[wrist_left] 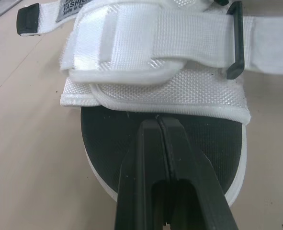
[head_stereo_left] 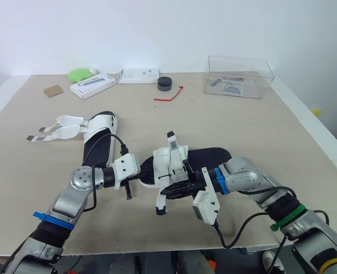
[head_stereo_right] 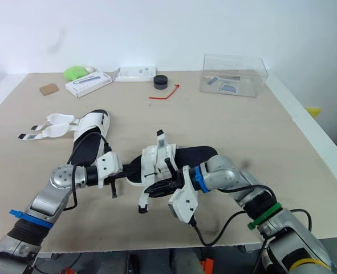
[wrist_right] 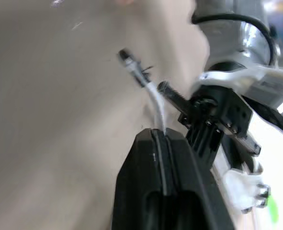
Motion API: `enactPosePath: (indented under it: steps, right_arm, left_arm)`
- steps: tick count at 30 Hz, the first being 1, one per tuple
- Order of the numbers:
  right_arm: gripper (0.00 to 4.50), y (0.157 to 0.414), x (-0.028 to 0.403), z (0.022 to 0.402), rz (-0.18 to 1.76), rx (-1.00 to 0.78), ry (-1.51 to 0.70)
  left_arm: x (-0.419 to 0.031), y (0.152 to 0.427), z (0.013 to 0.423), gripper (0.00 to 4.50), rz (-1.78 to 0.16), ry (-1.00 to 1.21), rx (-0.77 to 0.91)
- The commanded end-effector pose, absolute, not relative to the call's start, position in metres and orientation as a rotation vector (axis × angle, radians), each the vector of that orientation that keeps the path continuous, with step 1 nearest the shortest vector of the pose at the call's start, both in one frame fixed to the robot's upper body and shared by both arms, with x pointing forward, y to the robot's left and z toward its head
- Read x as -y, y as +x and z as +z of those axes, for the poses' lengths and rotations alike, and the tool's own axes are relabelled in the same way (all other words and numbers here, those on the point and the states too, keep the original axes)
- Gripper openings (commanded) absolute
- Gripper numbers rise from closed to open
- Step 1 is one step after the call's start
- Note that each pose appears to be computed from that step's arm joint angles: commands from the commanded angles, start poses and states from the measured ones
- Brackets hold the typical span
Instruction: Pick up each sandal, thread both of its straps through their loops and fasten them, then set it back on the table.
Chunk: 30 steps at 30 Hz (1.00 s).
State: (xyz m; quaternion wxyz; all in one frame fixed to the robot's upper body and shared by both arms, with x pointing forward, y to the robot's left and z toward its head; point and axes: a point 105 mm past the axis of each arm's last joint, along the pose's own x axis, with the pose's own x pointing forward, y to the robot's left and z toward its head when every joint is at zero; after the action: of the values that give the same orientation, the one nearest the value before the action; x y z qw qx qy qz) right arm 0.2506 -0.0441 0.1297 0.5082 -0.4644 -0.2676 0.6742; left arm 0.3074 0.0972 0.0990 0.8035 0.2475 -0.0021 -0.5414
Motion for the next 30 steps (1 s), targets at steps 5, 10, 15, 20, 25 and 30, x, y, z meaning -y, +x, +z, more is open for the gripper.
enactPosePath:
  steps: [5, 10, 15, 20, 25, 30]
  right_arm:
    - [0.04, 0.245, 0.036, 0.165, 1.608, 0.564, -0.814]
    - [0.04, 0.245, 0.037, 0.17, 1.612, 0.487, -0.71]
    - [0.04, 0.261, 0.031, 0.184, 1.524, 0.39, -0.553]
    - [0.04, 0.292, 0.037, 0.176, 1.365, 0.309, -0.645]
    - [0.04, 0.316, 0.043, 0.178, 1.27, 0.215, -0.58]
    - [0.04, 0.33, 0.046, 0.176, 1.225, 0.152, -0.563]
  left_arm:
    - [-0.103, 0.305, 0.079, 0.0, -1.171, 0.543, -0.093]
    - [-0.103, 0.306, 0.079, 0.0, -1.17, 0.545, -0.092]
    - [-0.102, 0.307, 0.079, 0.0, -1.17, 0.544, -0.09]
    - [-0.102, 0.306, 0.079, 0.0, -1.17, 0.543, -0.088]
    - [-0.102, 0.304, 0.078, 0.0, -1.171, 0.543, -0.089]
    - [-0.101, 0.305, 0.078, 0.0, -1.172, 0.542, -0.088]
